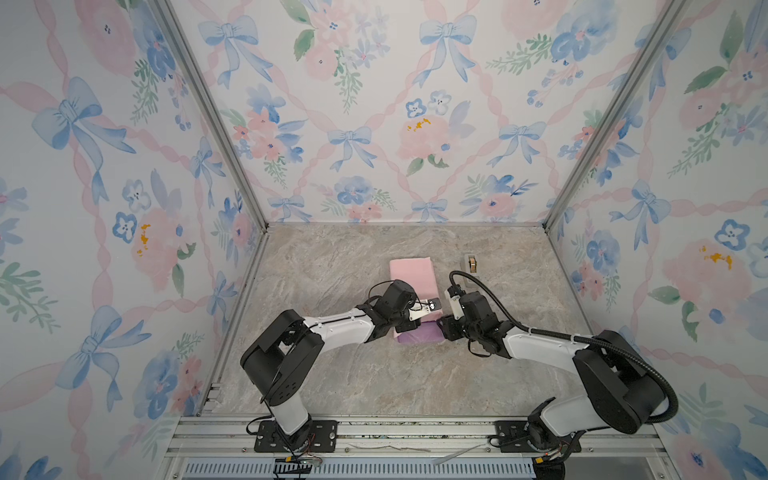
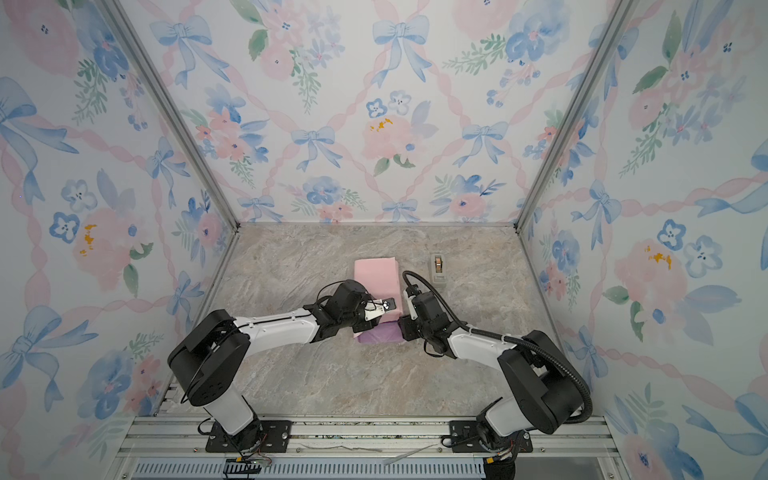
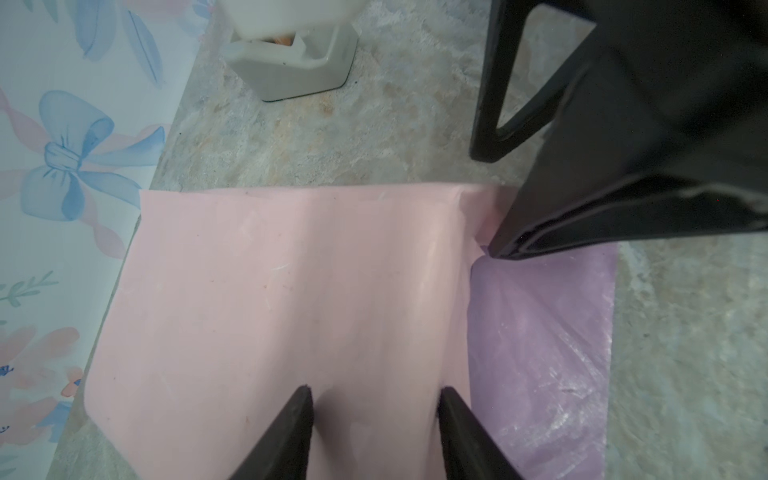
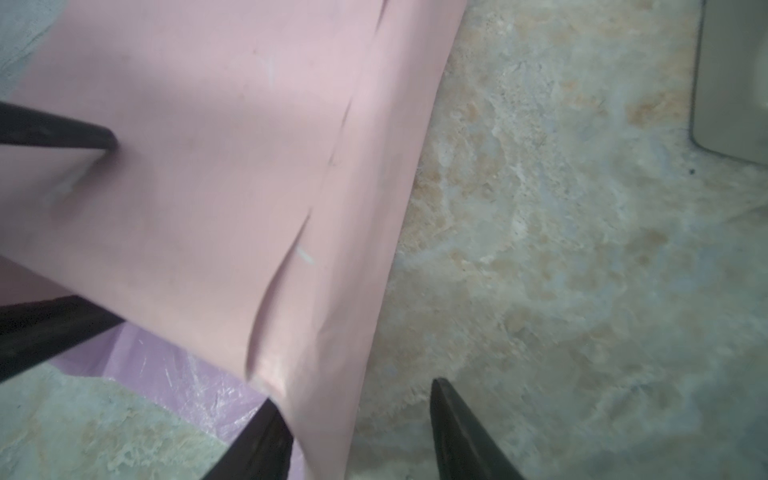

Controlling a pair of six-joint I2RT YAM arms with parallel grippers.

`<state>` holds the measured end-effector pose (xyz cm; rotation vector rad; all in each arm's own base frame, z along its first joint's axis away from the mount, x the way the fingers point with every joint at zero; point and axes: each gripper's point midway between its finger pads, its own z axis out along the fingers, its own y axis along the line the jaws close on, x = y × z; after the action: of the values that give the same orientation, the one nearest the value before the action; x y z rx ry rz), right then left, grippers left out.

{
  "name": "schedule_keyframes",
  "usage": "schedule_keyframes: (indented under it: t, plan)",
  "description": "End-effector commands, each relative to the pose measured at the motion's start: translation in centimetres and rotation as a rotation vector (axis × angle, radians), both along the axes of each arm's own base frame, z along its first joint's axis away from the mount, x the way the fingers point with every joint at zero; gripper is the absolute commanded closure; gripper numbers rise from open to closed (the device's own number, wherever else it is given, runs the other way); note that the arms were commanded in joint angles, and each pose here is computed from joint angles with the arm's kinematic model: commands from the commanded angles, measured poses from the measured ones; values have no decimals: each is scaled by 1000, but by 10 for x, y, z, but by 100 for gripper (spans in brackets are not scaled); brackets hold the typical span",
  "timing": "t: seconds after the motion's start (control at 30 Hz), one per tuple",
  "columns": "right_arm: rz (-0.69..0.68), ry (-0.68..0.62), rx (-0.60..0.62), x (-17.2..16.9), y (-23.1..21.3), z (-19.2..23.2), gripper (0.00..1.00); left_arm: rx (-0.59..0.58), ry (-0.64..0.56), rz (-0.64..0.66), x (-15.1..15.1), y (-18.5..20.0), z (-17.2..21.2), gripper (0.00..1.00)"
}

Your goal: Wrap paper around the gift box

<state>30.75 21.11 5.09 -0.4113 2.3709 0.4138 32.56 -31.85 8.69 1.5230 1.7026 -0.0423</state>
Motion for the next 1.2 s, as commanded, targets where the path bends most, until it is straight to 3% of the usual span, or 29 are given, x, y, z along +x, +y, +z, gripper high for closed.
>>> schedule_keyframes:
  t: [0.0, 0.2, 0.27, 0.47, 0.73, 0.97, 1.07, 1.17]
  plan:
    - [10, -48, 17, 9, 11, 11, 46, 2, -28, 6, 0, 1, -1, 51]
    - [-4, -45, 19, 11, 11, 9, 45, 12, -46, 9, 1, 3, -3, 51]
    - [-23, -39, 9, 13, 8, 5, 49, 4, -44, 5, 0, 1, -1, 50]
    - [-41, -33, -1, 14, 6, 0, 63, -110, -20, -21, -8, -13, 25, 35]
    - [-44, -34, 0, 15, 6, -1, 66, -156, -26, -39, -4, -23, 37, 30]
    - [-37, -27, -3, 11, 5, 0, 64, -57, -39, 3, 9, -16, 8, 37]
    - [-35, -32, 1, 4, 1, 6, 52, -37, -44, 6, 9, -12, 4, 41]
    - [-26, -19, 12, -7, -3, 12, 49, -23, -50, 8, 9, -10, 1, 43]
